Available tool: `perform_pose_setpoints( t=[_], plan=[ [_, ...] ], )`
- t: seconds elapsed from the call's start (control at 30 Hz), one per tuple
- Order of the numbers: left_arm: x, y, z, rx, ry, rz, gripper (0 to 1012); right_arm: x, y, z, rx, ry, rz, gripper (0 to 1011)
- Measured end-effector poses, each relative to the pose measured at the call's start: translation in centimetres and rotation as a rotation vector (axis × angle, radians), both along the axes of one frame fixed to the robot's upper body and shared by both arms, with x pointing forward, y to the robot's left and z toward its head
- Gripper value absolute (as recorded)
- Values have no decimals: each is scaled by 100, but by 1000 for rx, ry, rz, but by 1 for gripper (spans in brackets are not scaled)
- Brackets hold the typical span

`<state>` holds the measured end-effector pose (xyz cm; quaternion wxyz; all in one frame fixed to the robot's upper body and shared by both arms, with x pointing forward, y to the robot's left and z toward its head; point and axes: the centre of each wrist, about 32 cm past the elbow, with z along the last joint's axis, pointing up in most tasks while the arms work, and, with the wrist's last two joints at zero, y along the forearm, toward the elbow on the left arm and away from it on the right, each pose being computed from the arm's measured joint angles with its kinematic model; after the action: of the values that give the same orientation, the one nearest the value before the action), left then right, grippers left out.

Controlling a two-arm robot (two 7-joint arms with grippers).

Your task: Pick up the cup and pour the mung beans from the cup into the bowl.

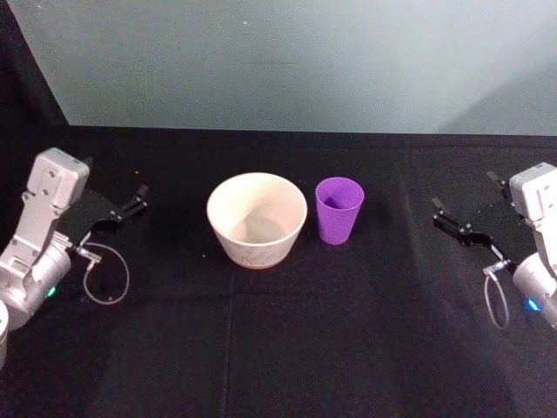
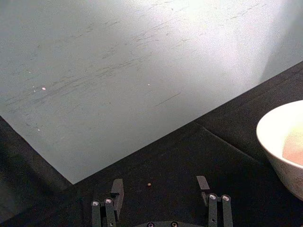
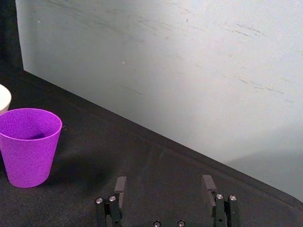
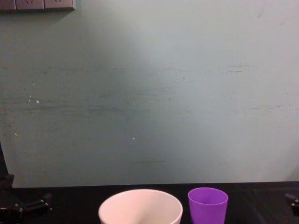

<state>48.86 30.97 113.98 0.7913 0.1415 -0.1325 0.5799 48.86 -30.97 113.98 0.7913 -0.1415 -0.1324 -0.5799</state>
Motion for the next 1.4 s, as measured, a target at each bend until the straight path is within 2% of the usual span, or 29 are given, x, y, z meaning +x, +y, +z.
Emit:
perform_pose_setpoints(
  t=[0.6,0.83,1.0,1.13,1.27,1.4],
  plan=[
    [0,0,0,0,0,0,1000,-11,2,-2,3,-2,2,1003],
    [0,0,0,0,0,0,1000,-102,67,-44,23,25,67,1003],
    [0,0,0,0,0,0,1000,-195,239,-139,79,51,162,1003],
    [0,0,0,0,0,0,1000,-204,355,-203,130,67,217,1003],
    [0,0,0,0,0,0,1000,-156,445,-245,168,84,252,1003],
    [0,0,0,0,0,0,1000,-52,517,-284,209,100,274,1003]
  ],
)
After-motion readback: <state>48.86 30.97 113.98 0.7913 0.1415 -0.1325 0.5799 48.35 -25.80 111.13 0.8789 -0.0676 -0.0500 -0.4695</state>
